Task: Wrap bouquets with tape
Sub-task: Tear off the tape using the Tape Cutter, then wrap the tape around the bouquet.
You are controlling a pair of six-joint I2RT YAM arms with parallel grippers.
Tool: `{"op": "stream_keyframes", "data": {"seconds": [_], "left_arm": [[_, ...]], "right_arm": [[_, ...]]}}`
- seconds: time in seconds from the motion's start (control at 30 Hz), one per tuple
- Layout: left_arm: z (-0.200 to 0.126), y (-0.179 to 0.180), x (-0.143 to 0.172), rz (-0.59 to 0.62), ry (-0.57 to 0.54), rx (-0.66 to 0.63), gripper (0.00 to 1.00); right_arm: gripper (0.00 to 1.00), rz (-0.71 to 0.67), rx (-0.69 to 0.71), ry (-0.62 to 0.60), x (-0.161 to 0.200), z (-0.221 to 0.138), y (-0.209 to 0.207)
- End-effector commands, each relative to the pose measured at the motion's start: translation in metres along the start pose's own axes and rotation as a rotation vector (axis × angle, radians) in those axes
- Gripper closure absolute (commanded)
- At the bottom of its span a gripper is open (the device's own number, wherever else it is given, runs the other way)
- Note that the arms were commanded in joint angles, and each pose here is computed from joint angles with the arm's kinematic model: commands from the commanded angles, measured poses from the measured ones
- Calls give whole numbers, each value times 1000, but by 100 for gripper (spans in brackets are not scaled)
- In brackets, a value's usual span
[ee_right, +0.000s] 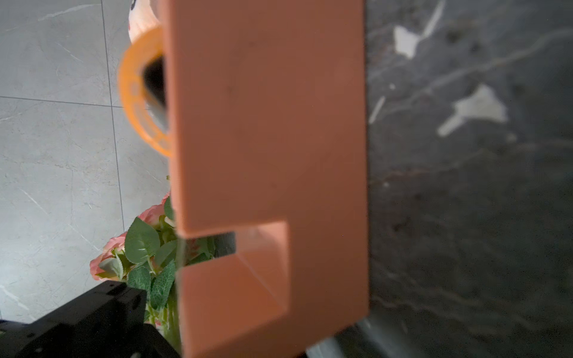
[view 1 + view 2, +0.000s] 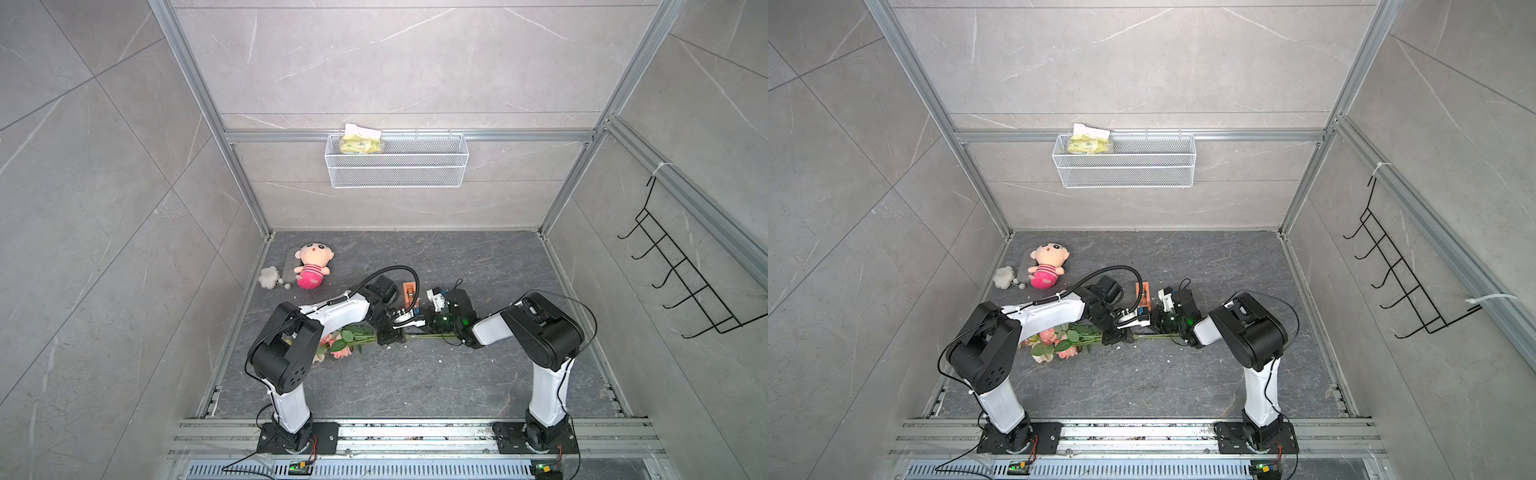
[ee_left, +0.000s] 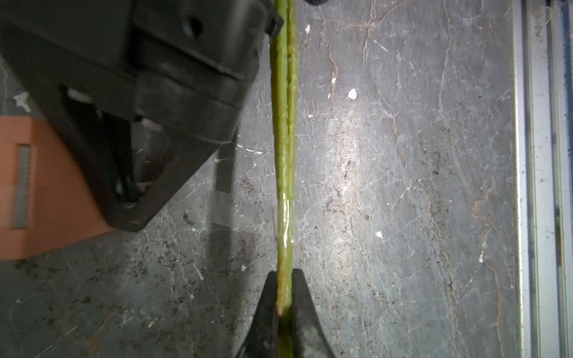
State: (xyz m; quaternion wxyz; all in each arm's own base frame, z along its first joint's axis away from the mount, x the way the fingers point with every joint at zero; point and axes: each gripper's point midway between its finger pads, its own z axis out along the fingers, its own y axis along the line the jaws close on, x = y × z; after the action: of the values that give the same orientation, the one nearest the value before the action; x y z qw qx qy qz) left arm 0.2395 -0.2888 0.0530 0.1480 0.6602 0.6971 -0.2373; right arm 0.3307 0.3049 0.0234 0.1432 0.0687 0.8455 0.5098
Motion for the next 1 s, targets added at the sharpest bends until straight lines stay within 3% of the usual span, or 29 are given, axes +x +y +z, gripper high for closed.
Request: {"op": "stream_keyframes", "data": {"seconds": [0.0, 0.1, 0.27, 0.43, 0.67, 0.87, 0.97], "left_arm": [[-9, 0, -12, 21, -30, -16, 100], [-12, 2, -12, 18, -30, -29, 100], [-25, 2, -16, 4, -15, -60, 100], [-52, -2, -25, 23, -29, -110, 100], [-90, -12, -42, 40, -78, -170, 100], [-112, -13, -50, 6, -86, -219, 100], [-121, -11, -56, -7, -96, -236, 100]], "right_arm": [[100, 53, 27, -38, 1, 1, -22], [100, 58, 0, -36, 3, 0, -20], [71, -31, 16, -16, 0, -13, 4], [61, -143, 148, -32, -9, -54, 16], [61, -257, 242, -73, -33, -115, 33], [54, -586, 398, -336, -65, -217, 93], [45, -778, 409, -505, -58, -268, 134]]}}
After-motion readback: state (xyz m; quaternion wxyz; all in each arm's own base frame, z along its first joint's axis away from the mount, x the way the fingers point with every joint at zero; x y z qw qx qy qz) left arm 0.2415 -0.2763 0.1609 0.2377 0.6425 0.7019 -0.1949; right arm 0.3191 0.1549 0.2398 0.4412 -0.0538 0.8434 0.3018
